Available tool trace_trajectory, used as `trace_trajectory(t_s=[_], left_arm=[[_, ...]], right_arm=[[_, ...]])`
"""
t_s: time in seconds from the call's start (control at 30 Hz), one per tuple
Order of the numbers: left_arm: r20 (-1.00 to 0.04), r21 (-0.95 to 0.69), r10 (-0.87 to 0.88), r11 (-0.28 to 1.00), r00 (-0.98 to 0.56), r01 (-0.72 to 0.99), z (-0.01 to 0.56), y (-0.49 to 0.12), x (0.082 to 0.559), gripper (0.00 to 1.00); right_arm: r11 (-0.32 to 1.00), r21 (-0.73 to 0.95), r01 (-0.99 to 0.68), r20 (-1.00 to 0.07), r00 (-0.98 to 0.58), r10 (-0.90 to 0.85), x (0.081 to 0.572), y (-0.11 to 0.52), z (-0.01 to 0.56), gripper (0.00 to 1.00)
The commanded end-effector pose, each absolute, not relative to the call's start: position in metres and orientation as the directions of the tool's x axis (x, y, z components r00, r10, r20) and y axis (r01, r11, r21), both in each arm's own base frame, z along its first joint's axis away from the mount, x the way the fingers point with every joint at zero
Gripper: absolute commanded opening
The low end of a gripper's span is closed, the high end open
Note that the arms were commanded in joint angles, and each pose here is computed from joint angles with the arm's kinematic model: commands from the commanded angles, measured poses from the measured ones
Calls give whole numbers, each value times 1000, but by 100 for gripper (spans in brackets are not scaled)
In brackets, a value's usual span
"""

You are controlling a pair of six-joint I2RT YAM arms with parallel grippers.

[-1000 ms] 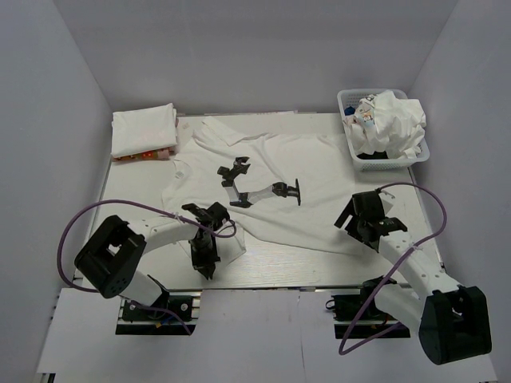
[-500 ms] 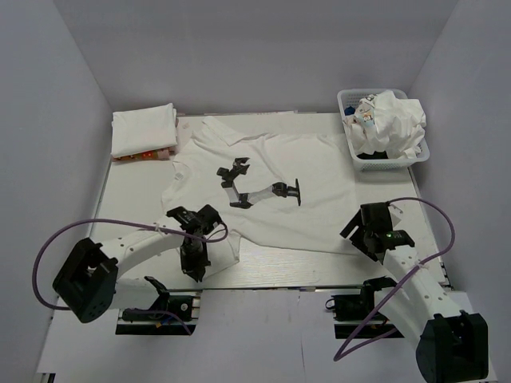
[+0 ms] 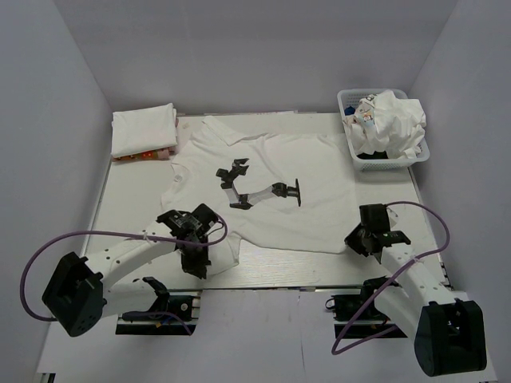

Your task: Fold and stack the t-shirts

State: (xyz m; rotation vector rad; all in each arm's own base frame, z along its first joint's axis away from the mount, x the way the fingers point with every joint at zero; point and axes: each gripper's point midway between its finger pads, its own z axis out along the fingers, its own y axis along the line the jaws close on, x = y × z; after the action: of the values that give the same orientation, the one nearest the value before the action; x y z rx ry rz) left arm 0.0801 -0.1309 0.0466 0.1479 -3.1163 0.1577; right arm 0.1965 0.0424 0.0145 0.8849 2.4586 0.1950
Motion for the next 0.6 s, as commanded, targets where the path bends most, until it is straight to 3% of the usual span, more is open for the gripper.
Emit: trace_trajectory(t_s=[0.0, 0.13, 0.23, 0.43, 0.47, 0.57], left_arm=[[-91, -236, -84, 970, -992, -61, 67, -157, 108, 0], [-281, -301, -106, 954, -954, -17, 97, -174, 155, 0], [-361, -330, -142, 944, -922, -16, 105, -184, 178, 0], [-551, -225, -257, 962, -794, -155, 130, -165, 237, 0], [-622, -221, -295, 955, -726, -199, 141, -159, 254, 0], [-704, -235, -325, 946, -631, -226, 159, -155, 284, 0]], right_arm=[[783, 285, 553, -397, -675, 622, 188, 43, 12, 4], [798, 343, 496, -446, -662, 603, 205, 49, 32, 0], [807, 366, 464, -482, -647, 591, 219, 50, 47, 0], [829, 362, 425, -530, -638, 559, 253, 53, 71, 0], [835, 361, 415, -539, -637, 550, 261, 53, 75, 0], [834, 385, 395, -540, -637, 551, 280, 61, 85, 0]])
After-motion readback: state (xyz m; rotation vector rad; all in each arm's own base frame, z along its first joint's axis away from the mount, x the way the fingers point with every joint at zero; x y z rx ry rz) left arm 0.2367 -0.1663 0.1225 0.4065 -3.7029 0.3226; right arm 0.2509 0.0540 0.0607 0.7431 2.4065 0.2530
